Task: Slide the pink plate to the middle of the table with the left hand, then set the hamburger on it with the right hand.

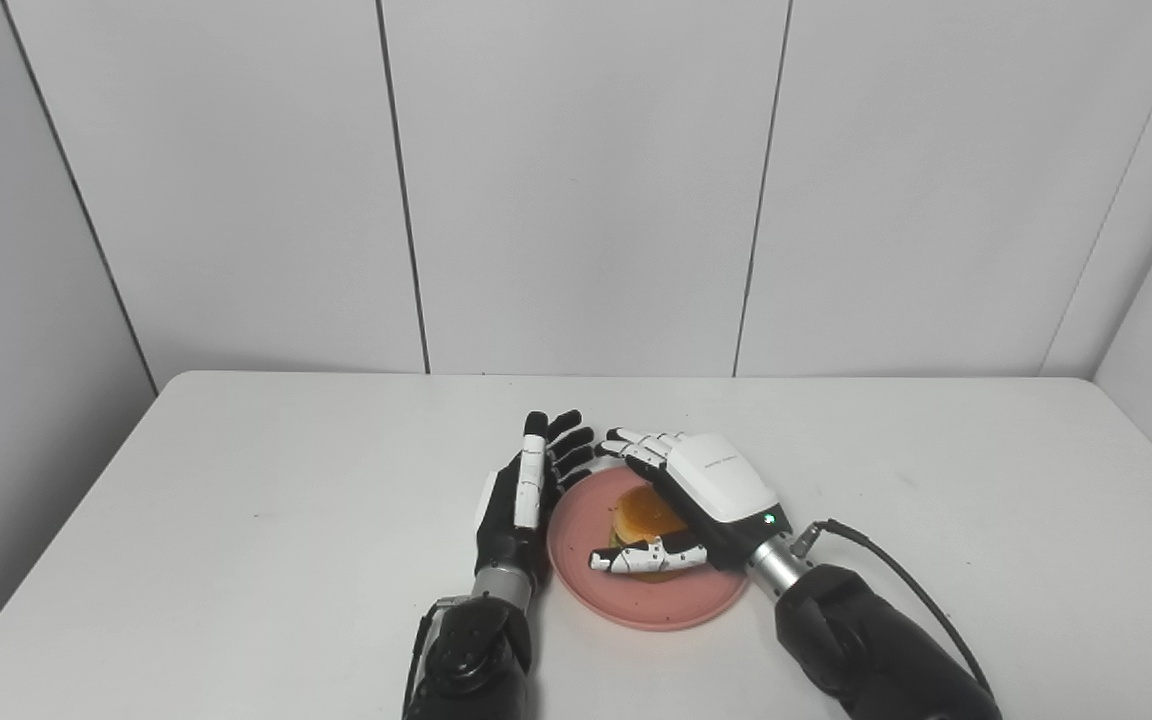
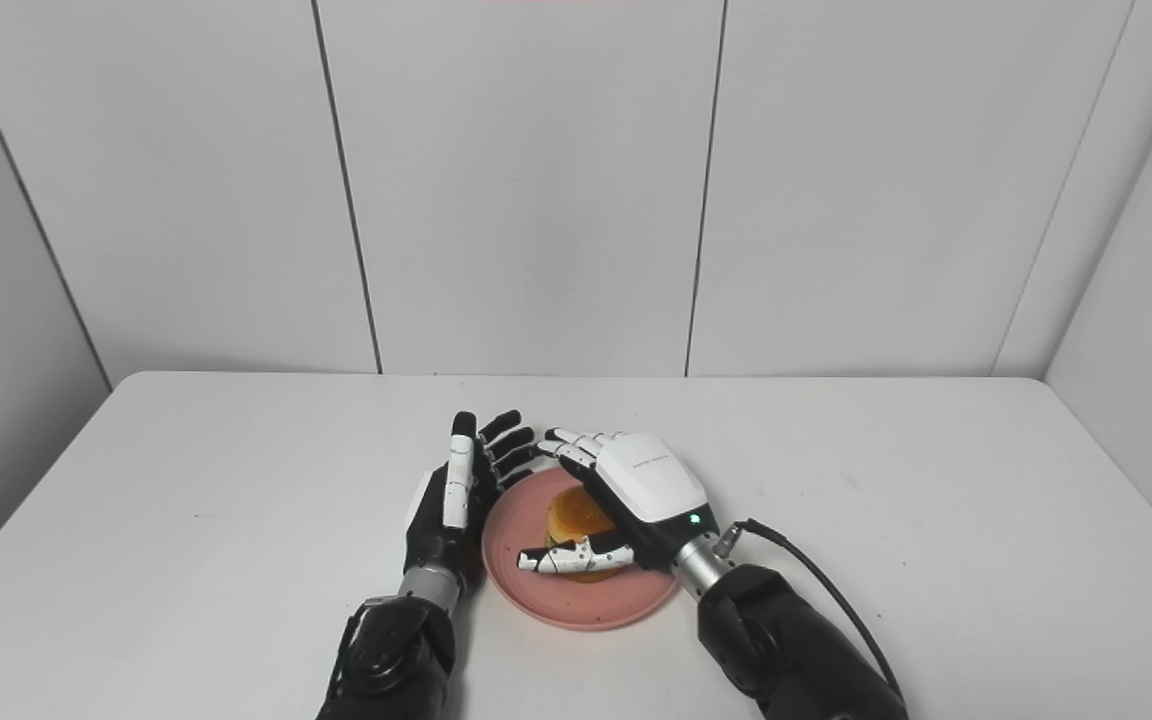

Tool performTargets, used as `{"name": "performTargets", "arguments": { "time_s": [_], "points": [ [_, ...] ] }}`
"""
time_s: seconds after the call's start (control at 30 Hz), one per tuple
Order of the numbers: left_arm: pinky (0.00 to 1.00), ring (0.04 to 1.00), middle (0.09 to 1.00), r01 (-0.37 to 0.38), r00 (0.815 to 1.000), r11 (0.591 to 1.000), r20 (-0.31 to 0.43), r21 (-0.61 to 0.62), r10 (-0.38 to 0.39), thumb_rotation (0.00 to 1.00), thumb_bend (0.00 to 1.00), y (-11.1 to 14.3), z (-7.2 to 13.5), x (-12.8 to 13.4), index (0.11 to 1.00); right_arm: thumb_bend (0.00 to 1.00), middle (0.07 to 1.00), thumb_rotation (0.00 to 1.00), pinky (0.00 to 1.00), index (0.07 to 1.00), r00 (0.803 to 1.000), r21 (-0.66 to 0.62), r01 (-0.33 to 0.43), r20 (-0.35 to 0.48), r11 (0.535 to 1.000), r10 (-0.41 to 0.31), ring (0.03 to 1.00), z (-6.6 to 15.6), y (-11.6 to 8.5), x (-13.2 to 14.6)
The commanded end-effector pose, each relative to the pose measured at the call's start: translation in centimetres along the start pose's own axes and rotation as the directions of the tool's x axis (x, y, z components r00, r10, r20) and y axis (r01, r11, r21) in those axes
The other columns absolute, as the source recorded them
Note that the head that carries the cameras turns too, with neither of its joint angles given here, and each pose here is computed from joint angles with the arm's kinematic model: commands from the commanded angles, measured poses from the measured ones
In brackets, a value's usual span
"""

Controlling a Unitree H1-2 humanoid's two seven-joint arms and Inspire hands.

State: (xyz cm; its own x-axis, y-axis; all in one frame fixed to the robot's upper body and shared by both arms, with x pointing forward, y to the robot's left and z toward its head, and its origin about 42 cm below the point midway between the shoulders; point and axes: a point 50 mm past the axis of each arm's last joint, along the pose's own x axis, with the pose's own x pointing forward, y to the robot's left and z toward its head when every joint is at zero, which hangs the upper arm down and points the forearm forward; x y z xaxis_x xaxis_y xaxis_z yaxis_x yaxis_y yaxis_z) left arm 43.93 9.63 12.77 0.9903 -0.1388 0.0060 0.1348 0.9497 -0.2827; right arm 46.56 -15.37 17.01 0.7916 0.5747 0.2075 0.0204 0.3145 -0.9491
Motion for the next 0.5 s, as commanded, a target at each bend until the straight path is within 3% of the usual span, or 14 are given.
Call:
{"name": "performTargets", "arguments": {
  "time_s": [0.0, 0.27, 0.47],
  "points": [
    [0.81, 0.820, 0.797, 0.032, 0.999, 0.999, 0.033, 0.007, -0.032, 0.97, 0.92, -1.0, 1.5, 0.9, 0.766, 0.81, 0.889, 0.94, 0.83, 0.817, 0.998, -0.023, 0.061, 0.037, 0.998, -0.060, 0.856, 0.3, -2.2, 1.2],
    [0.82, 0.831, 0.784, 0.021, 0.999, 1.000, 0.030, 0.022, -0.022, 0.98, 0.91, -0.9, 1.6, 0.9, 0.757, 0.75, 0.885, 0.94, 0.81, 0.823, 0.995, -0.016, 0.089, 0.035, 0.996, -0.088, 0.847, 0.4, -2.9, 1.0],
    [0.95, 0.869, 0.816, 0.013, 0.999, 1.000, 0.030, 0.022, -0.014, 0.98, 0.92, -0.8, 1.7, 0.8, 0.772, 0.74, 0.890, 1.00, 0.79, 0.827, 0.980, 0.119, 0.200, -0.007, 0.972, -0.201, 0.839, 0.4, -4.1, 0.6]
  ]
}}
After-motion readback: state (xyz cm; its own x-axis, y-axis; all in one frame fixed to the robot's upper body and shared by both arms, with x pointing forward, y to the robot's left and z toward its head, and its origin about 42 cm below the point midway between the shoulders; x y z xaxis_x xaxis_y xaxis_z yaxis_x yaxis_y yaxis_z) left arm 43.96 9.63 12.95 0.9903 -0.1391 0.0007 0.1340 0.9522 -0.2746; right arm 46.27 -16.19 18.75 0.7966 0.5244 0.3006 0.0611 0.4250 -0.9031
